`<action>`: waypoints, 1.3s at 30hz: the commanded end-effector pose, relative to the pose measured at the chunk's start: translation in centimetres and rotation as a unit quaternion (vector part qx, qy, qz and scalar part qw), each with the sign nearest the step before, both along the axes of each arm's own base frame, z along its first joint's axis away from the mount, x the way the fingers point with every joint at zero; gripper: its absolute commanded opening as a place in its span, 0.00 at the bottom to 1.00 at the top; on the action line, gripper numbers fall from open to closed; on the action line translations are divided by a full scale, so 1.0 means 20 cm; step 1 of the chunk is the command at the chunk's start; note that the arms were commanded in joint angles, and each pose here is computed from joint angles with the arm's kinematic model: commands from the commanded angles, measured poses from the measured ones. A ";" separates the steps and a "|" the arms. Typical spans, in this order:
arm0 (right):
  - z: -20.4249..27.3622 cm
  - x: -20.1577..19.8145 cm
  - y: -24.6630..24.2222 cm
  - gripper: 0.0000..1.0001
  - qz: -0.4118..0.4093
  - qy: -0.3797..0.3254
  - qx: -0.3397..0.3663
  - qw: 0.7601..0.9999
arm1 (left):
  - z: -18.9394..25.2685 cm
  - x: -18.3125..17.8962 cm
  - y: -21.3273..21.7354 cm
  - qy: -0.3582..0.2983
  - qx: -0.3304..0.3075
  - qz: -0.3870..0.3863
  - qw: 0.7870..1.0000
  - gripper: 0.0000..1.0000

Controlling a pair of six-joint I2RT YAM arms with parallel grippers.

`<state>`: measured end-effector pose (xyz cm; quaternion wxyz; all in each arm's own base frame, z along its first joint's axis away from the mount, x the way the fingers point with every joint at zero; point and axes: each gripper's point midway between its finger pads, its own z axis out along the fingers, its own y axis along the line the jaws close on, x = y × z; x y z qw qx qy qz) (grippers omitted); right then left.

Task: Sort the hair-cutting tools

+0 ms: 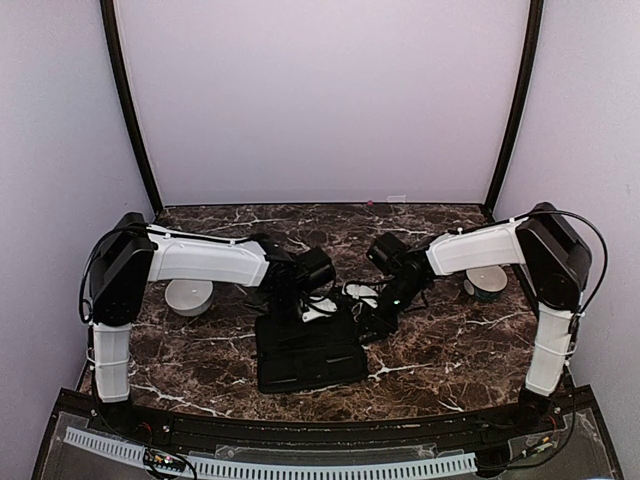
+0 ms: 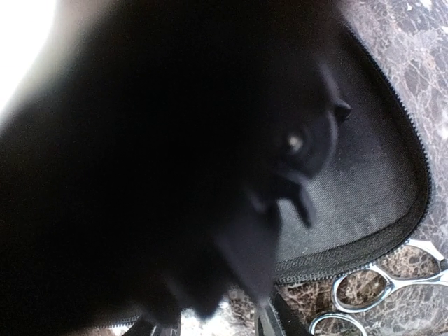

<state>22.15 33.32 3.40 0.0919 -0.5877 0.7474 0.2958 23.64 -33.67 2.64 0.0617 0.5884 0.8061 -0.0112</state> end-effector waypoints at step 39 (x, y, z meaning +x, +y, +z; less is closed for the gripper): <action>0.34 0.34 -0.33 0.40 -0.084 -0.201 -0.062 0.974 | 1.16 0.64 0.18 -0.319 -0.444 0.293 0.785 0.99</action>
